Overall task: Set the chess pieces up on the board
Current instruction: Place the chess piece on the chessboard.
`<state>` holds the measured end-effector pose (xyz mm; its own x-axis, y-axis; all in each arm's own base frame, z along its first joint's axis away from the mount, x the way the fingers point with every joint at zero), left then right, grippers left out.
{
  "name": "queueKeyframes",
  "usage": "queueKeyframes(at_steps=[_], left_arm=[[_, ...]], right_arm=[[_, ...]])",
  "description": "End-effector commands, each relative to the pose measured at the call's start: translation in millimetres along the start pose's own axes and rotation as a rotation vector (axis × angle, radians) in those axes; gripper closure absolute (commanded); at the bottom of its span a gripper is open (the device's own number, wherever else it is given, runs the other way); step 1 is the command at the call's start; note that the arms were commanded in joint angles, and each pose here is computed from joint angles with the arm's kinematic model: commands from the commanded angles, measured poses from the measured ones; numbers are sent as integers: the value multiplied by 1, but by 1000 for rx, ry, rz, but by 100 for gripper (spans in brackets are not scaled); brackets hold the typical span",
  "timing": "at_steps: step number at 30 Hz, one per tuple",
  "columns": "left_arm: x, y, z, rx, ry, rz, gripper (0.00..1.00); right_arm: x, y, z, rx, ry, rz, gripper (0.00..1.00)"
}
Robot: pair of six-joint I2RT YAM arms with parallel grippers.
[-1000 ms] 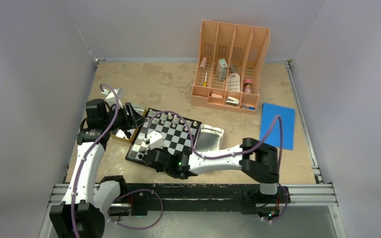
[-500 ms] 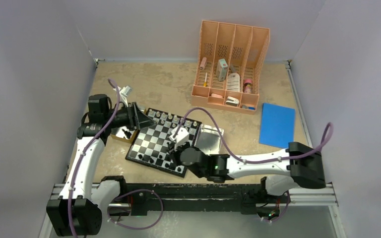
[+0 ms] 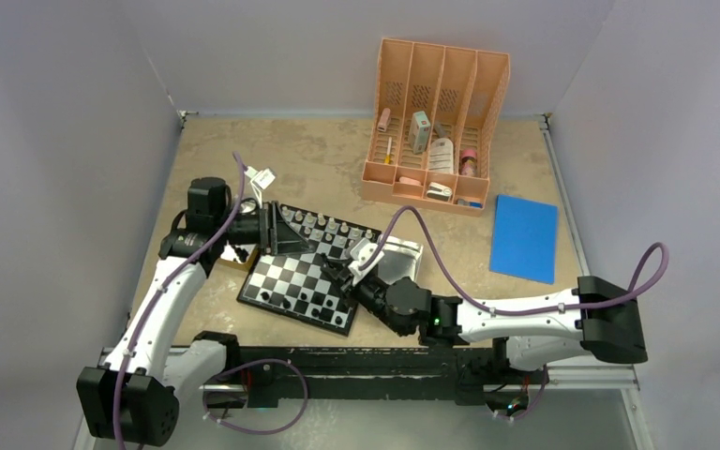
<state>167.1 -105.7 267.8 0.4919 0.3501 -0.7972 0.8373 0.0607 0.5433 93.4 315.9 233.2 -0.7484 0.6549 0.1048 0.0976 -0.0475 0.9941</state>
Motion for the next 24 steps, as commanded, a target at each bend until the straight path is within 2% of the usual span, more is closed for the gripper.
queueKeyframes(at_steps=[1,12,18,24], left_arm=[[-9,3,1,-6,-103,17,57],[-11,5,9,55,-163,-18,58],[-12,0,13,85,-180,-20,65],[-15,-3,13,98,-188,-14,67]], right_arm=[[1,22,-5,-118,47,10,80],[3,25,-9,-149,132,-58,80],[4,25,-8,-151,149,-85,80],[4,22,-7,-139,147,-99,80]])
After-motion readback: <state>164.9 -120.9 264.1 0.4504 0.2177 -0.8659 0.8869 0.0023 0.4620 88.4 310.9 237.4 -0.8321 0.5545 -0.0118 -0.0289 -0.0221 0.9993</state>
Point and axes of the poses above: each gripper's point midway between its finger pads, its own z axis out along the fingers, its own x axis along the line the jaws close on, y = z × x, the point moved 9 cm from there along -z, back along the fingers, and after that the axes turned 3 degrees about z, right-handed, at the moved point
